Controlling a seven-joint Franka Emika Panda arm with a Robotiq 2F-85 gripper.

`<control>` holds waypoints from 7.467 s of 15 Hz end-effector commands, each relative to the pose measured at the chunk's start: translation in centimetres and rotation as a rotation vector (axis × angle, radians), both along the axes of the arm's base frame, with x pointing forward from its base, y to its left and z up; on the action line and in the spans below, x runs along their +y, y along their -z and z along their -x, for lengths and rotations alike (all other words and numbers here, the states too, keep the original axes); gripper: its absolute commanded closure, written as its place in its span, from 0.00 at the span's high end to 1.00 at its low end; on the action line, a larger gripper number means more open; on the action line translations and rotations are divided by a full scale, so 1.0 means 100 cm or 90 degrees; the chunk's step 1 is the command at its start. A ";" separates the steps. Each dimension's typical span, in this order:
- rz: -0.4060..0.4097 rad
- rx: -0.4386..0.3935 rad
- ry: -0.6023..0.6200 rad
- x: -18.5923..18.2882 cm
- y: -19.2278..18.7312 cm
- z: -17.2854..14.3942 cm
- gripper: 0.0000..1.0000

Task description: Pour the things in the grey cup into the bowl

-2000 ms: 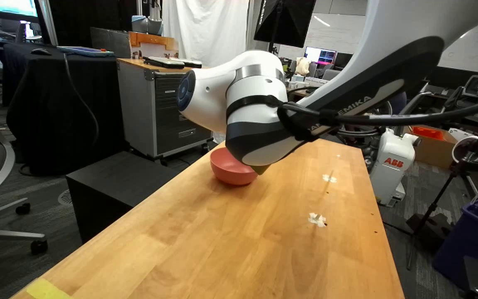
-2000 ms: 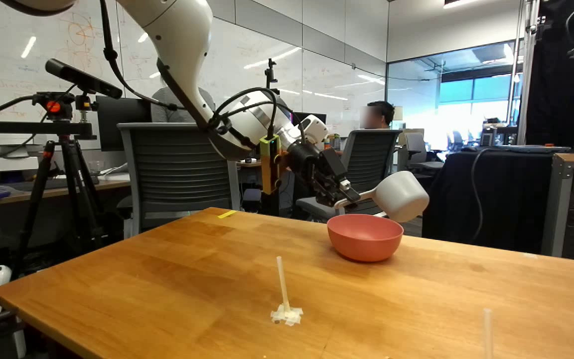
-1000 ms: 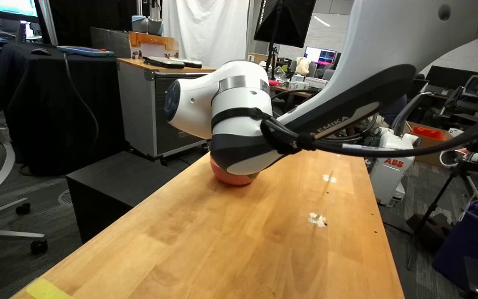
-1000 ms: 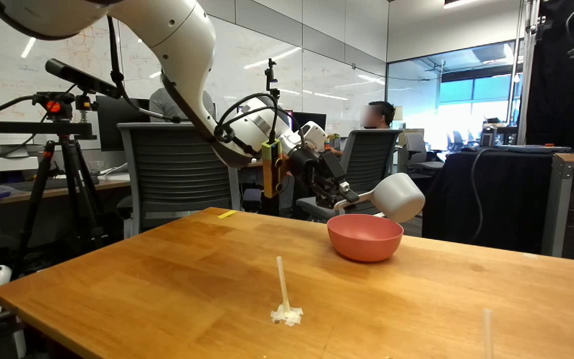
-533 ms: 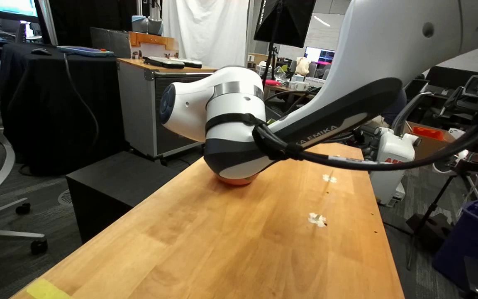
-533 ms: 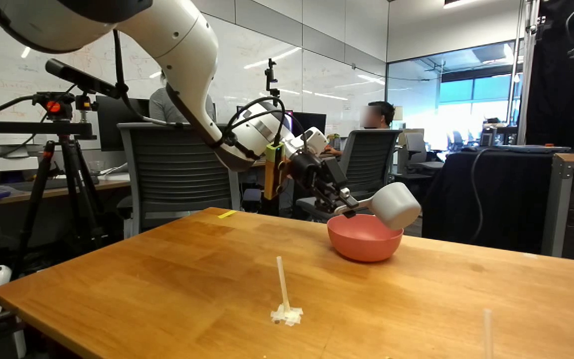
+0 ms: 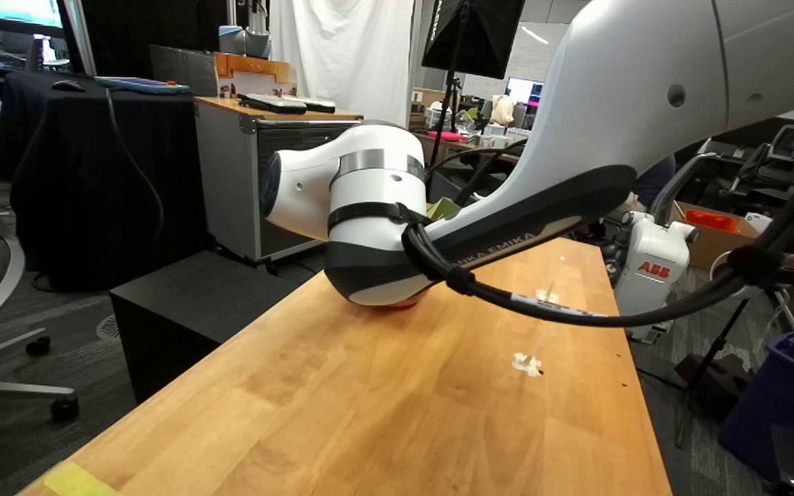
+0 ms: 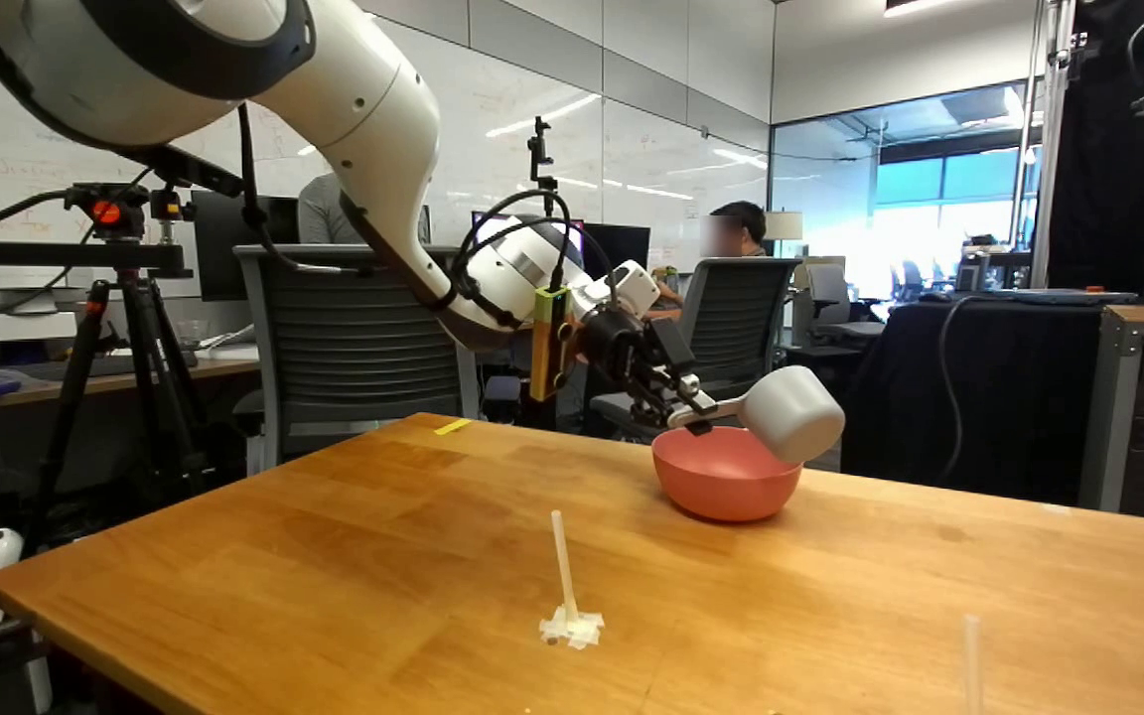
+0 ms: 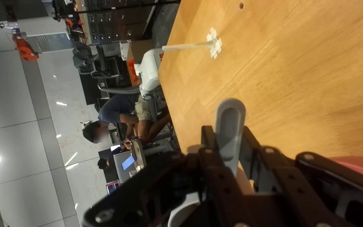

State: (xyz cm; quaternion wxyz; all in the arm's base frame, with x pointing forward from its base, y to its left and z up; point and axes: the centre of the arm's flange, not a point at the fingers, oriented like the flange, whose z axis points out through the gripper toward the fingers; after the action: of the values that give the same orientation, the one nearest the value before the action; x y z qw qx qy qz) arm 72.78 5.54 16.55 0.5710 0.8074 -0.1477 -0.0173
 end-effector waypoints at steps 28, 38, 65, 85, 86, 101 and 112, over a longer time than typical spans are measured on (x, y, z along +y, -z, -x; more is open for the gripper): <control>0.241 -0.025 0.002 0.003 0.009 -0.029 0.07; 0.274 -0.019 0.011 0.004 0.010 -0.026 0.07; 0.360 -0.030 -0.006 0.017 0.016 -0.030 0.07; 0.442 -0.027 -0.031 0.026 0.012 -0.030 0.06; 0.445 -0.026 -0.033 0.026 0.013 -0.030 0.06; 0.477 -0.007 -0.047 0.018 0.007 -0.034 0.06; 0.509 0.014 -0.062 0.015 0.002 -0.036 0.06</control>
State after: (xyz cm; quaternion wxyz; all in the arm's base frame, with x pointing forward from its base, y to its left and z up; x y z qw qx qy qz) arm 73.84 6.47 16.82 0.8298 0.5442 -0.1036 0.0670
